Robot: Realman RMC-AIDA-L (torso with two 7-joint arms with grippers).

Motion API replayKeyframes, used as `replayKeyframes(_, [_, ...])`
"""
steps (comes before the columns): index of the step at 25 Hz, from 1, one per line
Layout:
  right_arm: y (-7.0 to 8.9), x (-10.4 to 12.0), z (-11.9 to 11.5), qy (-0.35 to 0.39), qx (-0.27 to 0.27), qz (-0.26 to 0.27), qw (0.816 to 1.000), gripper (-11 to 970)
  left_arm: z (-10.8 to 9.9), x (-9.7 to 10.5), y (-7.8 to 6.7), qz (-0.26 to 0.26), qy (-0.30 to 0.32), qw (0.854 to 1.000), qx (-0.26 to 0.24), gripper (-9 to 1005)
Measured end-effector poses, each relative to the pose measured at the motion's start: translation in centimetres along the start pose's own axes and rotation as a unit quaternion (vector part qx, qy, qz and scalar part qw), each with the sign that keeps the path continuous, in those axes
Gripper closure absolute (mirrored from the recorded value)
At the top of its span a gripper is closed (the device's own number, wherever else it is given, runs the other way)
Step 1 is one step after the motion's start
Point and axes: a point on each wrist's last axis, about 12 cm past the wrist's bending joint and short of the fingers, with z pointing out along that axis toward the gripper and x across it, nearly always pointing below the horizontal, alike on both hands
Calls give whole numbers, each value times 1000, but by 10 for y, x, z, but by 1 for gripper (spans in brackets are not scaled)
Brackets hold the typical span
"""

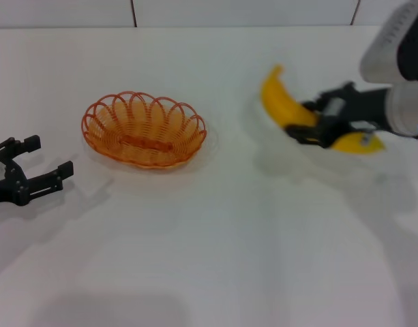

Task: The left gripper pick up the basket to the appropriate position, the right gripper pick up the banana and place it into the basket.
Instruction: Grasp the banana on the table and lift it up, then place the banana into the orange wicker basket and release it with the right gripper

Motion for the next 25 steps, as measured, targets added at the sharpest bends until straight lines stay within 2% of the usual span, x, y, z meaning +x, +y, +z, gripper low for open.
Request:
replayKeyframes(5, [13,-48,16,-51,-42,-80,995,465,-1,1,0,-3,0,1000,-1,100])
replayKeyframes(11, [22,-85,43,-66,-73,-126,987,463,3,-1,-1,1,0,1000,5,100])
replayKeyframes(17, [25,-100,64,-45,-88,-140,985,460,5,-2,-1,3,0,1000,7,100])
replayKeyframes(25, [40,-104,85,-27,-90,-169,981,457,8,-5,-1,6,-3,1000,11,100])
